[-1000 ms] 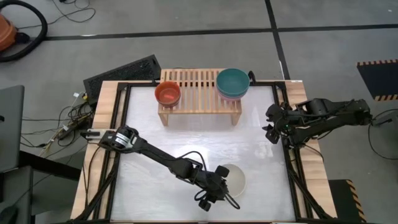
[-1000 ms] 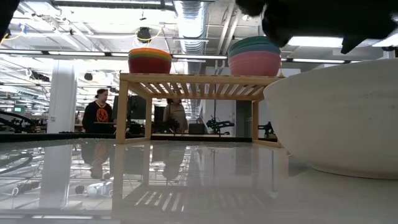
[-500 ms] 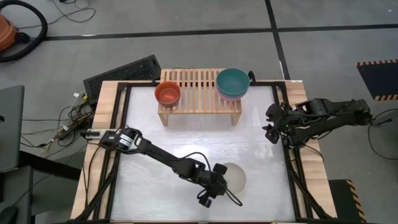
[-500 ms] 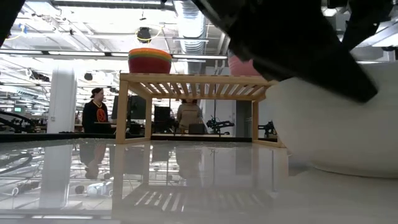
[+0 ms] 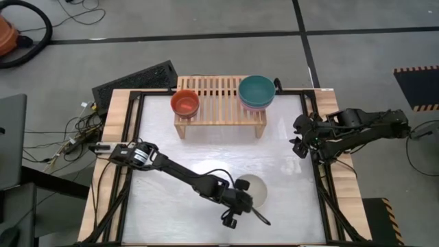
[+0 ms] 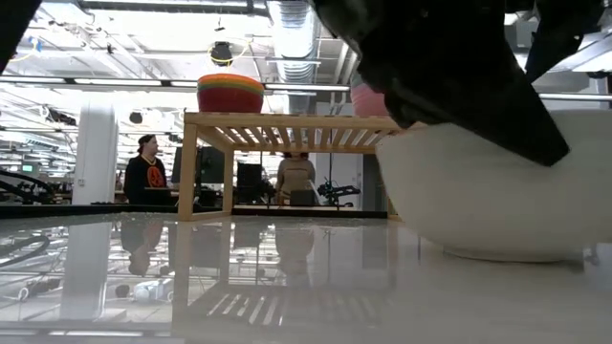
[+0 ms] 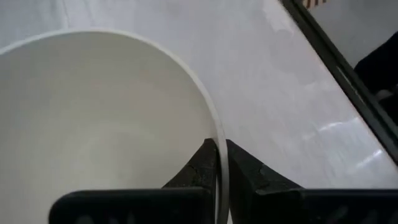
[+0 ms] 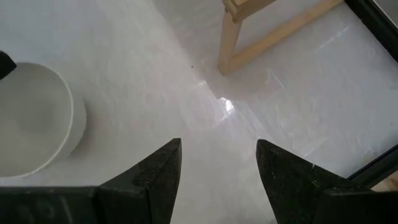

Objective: Place and stack bowls onto a shelf
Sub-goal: Stack the white bowl on top of the dark green bowl on the shelf

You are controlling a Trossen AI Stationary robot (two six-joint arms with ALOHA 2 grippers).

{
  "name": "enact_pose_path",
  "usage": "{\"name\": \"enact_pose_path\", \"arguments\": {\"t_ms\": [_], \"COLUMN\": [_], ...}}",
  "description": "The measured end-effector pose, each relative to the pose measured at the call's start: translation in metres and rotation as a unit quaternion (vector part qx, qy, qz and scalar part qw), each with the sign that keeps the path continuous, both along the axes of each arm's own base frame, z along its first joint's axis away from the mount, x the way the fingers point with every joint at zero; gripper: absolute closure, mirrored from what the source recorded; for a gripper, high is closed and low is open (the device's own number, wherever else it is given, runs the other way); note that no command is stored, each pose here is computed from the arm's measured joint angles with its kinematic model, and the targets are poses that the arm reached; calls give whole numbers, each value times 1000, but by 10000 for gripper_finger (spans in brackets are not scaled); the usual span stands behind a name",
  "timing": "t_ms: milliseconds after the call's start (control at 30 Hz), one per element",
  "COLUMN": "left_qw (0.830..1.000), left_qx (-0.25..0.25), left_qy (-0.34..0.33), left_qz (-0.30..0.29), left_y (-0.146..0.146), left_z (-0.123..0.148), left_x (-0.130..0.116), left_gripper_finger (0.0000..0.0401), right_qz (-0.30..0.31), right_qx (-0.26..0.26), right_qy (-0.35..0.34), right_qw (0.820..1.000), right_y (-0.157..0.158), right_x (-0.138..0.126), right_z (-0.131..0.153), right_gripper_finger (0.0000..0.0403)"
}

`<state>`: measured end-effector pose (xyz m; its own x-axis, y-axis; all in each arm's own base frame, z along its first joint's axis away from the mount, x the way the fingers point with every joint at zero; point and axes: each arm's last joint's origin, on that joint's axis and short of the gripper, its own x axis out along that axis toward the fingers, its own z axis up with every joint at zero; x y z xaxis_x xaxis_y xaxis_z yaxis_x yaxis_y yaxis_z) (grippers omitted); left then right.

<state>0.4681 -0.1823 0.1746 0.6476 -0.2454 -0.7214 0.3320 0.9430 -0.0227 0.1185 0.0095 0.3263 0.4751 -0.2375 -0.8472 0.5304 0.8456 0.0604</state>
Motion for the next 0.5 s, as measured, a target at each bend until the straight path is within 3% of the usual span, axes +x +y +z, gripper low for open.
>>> {"name": "enact_pose_path", "arguments": {"t_ms": [200, 500], "left_qw": [998, 995], "left_qx": [-22, 74], "left_qy": [17, 28], "left_qz": [48, 65], "left_y": [-2, 12], "left_z": [48, 131], "left_x": [6, -9], "left_gripper_finger": [401, 401], "right_qz": [1, 1], "right_qx": [-1, -1], "right_qy": [0, 0], "right_qw": [1000, 1000], "right_y": [0, 0], "right_x": [0, 0], "right_z": [0, 0], "right_gripper_finger": [168, 168]}}
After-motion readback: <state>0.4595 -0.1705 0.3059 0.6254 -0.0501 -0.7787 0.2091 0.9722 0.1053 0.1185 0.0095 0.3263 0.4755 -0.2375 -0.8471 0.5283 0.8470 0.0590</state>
